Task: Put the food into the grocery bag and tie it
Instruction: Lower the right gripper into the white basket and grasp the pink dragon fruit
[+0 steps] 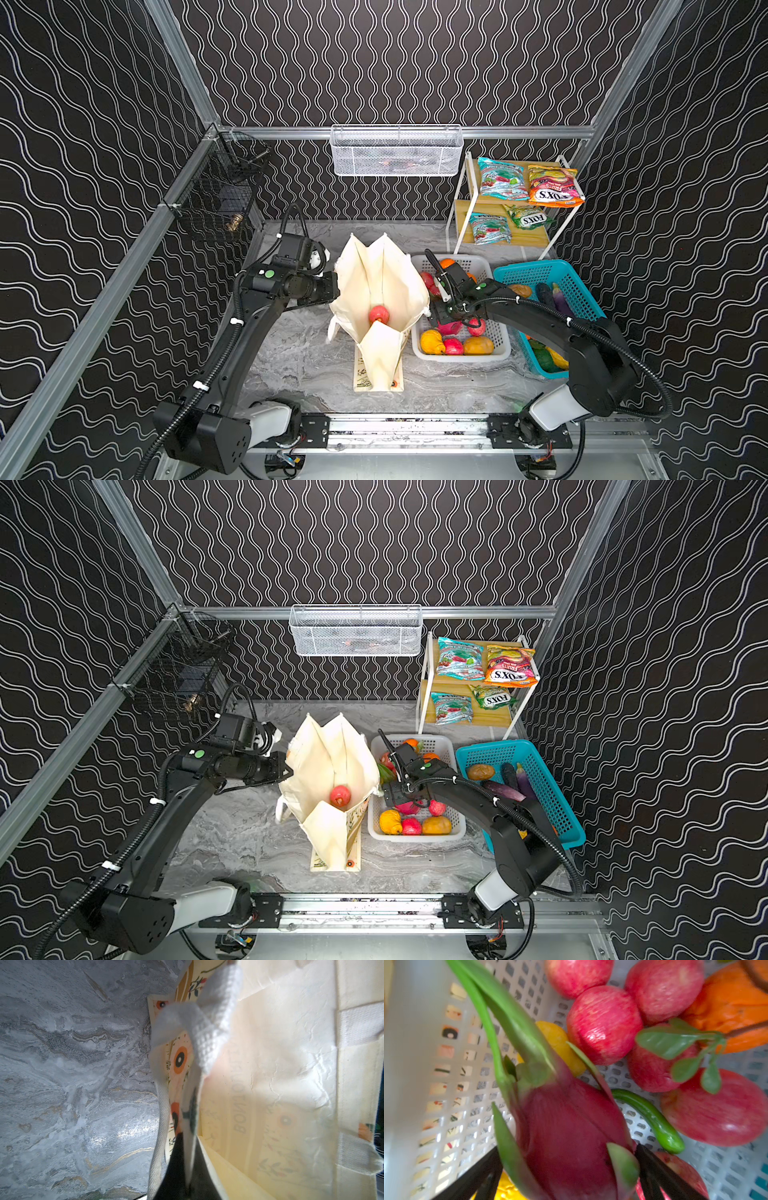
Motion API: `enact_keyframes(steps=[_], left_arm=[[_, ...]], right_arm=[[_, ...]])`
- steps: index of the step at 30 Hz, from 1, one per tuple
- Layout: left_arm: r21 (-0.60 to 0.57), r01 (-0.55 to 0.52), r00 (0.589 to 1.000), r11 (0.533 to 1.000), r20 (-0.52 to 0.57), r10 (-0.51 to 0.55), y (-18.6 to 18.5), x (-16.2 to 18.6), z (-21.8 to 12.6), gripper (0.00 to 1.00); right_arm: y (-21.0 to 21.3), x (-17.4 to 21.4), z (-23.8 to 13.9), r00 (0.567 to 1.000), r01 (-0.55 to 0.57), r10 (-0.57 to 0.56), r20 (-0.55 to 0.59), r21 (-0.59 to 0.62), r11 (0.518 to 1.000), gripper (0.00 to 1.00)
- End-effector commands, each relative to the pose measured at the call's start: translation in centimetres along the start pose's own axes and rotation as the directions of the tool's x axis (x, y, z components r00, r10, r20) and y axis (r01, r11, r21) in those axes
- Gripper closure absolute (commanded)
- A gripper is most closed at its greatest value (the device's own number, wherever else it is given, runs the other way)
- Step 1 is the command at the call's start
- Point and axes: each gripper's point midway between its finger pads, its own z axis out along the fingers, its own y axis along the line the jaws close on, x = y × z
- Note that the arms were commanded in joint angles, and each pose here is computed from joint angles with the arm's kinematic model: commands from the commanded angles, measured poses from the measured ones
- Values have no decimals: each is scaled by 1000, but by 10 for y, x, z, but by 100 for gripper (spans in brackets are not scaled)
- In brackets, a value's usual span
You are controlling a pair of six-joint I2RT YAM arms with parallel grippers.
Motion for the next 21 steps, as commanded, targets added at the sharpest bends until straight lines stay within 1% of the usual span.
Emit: enact_keyframes(steps=[1,9,15,17,21], left_arm=[[4,-19,1000,1000,1,19,-1,0,-1,100],[-1,-23,1000,1000,8,23,-1,0,-4,100],[-4,-24,1000,1000,6,24,0,1,-5,100],[-1,-25,1000,1000,9,25,-1,1,-5,100],[0,-24,1000,1000,6,24,-1,1,-4,100]], right_arm=[[3,5,4,999,31,-31,-24,-15,999,1],[3,-10,10,1000,-11,11,2,1,1000,1],[1,-3,24,999,-33,33,-36,7,999,1],[-1,1,27,998,-46,47,-49,12,999,4],[-3,2,25,996,-69,69,-49,9,998,13]])
